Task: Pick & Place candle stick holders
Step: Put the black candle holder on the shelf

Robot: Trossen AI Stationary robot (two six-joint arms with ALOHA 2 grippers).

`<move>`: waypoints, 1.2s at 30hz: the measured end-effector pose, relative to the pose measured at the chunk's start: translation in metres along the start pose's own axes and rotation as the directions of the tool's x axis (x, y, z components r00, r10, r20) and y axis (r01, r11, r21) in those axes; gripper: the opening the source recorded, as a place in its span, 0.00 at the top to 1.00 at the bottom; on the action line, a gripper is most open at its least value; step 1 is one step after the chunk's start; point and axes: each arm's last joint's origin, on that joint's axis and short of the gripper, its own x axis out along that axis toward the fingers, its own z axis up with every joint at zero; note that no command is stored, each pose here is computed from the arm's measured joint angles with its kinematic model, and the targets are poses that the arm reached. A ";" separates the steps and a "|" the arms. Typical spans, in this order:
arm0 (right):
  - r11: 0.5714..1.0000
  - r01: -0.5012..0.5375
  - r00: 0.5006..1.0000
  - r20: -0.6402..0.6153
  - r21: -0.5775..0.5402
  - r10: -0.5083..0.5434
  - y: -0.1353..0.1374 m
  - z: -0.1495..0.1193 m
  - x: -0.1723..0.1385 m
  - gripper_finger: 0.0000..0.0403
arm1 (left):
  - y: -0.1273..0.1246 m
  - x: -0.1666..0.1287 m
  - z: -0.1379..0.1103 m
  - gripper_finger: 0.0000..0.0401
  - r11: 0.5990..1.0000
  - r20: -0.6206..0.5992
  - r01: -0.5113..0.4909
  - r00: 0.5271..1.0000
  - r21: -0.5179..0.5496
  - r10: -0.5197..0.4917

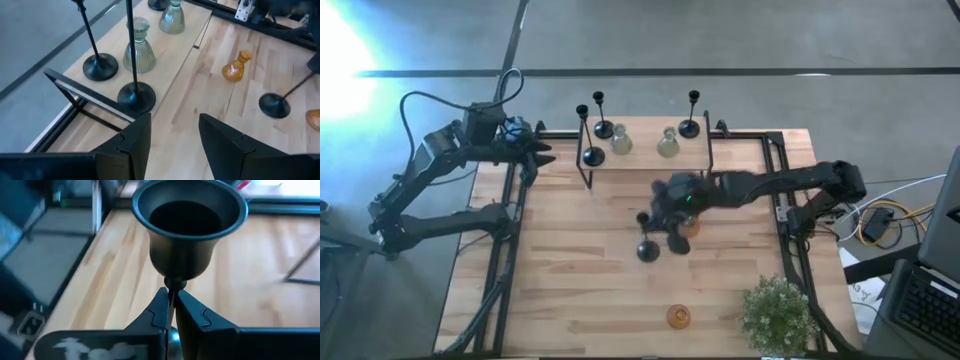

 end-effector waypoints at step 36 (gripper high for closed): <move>0.760 0.524 0.816 0.027 0.385 -0.577 -0.092 -0.011 -0.182 0.97 | -0.007 -0.020 -0.070 0.59 0.985 0.559 -0.030 0.820 -0.167 0.120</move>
